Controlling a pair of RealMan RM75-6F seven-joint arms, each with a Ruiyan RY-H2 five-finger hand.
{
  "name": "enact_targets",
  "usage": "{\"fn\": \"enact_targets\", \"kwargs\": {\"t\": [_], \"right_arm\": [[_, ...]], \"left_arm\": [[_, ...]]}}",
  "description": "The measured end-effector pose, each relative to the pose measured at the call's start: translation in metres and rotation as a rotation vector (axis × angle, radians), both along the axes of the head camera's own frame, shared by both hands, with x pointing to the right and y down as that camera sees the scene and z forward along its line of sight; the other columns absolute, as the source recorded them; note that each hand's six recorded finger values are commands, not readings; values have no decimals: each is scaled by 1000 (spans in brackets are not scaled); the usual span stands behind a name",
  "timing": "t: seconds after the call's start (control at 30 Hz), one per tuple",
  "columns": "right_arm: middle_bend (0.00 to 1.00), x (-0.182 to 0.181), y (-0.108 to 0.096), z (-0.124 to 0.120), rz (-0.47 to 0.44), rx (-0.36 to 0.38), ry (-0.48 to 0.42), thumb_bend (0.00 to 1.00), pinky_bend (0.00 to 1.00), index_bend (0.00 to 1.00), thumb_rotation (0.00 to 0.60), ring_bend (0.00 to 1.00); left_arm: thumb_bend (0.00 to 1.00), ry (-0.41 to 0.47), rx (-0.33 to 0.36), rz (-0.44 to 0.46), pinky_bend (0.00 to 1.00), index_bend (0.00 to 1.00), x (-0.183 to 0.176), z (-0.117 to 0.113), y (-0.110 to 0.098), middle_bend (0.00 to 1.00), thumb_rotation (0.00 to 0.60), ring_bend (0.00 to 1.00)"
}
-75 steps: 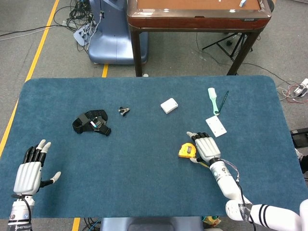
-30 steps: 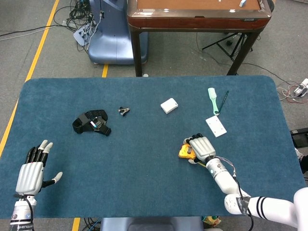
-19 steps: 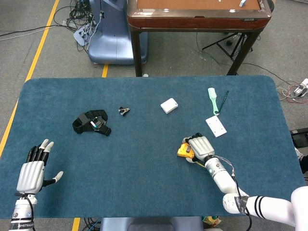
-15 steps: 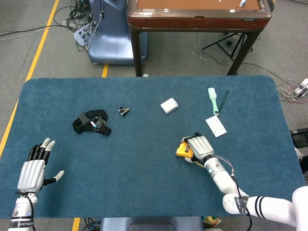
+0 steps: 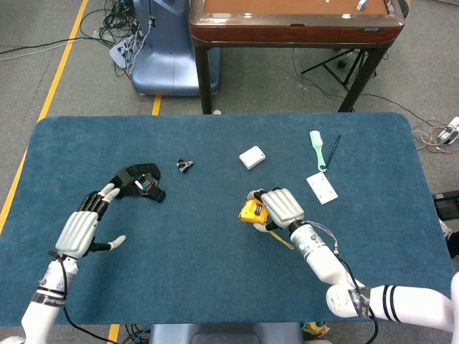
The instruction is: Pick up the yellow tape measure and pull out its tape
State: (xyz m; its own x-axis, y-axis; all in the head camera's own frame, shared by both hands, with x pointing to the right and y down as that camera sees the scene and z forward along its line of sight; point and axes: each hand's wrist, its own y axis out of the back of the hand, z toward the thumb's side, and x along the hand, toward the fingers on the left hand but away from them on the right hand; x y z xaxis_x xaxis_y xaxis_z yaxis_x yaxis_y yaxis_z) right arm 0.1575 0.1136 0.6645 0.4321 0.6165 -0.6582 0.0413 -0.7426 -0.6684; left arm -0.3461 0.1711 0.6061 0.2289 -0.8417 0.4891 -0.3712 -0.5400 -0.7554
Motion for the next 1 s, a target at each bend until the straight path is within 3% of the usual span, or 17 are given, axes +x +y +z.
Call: {"fn": "enact_targets", "kwargs": {"t": [0.33, 0.63, 1.0], "right_arm": [[636, -42, -13, -18, -29, -15, -36, 719, 311, 641, 600, 531], [645, -77, -14, -24, -51, -26, -22, 719, 327, 652, 600, 551], [654, -102, -7, -22, -8, -23, -36, 720, 336, 661, 600, 573]], "left_arm": [[174, 271, -112, -25, 0, 0, 52, 9, -27, 0, 600, 0], [174, 347, -164, -69, 0, 0, 76, 25, -33, 0, 600, 0], [174, 407, -196, -107, 0, 0, 100, 41, -31, 0, 600, 0]]}}
